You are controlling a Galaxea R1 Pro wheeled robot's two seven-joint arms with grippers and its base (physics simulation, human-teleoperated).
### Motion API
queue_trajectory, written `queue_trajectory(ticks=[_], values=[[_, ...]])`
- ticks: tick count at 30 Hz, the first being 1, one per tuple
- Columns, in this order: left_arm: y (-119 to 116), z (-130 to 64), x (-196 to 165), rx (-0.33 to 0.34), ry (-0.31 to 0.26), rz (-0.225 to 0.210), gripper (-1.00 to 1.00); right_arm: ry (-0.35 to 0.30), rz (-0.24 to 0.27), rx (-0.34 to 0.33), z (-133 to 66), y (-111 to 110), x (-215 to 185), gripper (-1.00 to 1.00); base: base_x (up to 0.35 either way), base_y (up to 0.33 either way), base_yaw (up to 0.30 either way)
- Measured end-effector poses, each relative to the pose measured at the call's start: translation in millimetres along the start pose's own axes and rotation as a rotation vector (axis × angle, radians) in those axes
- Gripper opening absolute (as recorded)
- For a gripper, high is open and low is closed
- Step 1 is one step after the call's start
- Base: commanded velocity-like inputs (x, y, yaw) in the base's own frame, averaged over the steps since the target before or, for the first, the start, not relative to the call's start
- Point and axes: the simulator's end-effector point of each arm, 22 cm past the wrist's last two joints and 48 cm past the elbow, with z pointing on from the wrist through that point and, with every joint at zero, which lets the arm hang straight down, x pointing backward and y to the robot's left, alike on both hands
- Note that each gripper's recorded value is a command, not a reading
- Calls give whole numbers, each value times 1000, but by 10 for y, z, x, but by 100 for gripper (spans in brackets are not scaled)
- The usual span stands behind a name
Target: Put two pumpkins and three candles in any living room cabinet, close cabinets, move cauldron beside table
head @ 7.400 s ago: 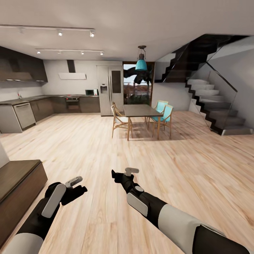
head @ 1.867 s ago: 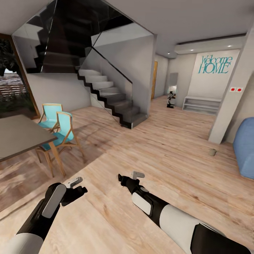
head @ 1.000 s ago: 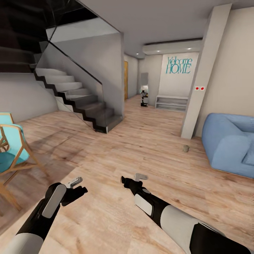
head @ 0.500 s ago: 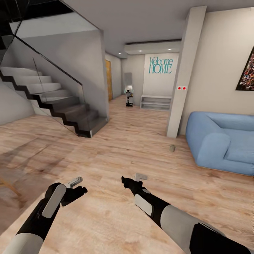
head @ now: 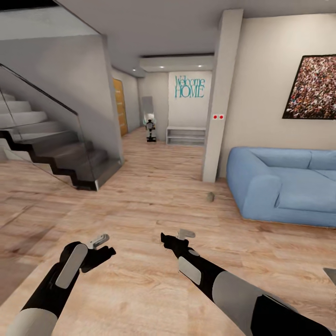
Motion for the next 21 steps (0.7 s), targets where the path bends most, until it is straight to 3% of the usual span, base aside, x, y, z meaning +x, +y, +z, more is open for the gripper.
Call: queue_trajectory(ticks=[12, 21], values=[[-21, -49, -32, 3, -12, 4, 100, -38, -2, -3, -30, 30, -121, 100, 335, 0, -225], [-28, -58, -37, 5, -13, 4, 100, -48, -5, -5, -36, 36, -149, 100, 335, 0, -33]])
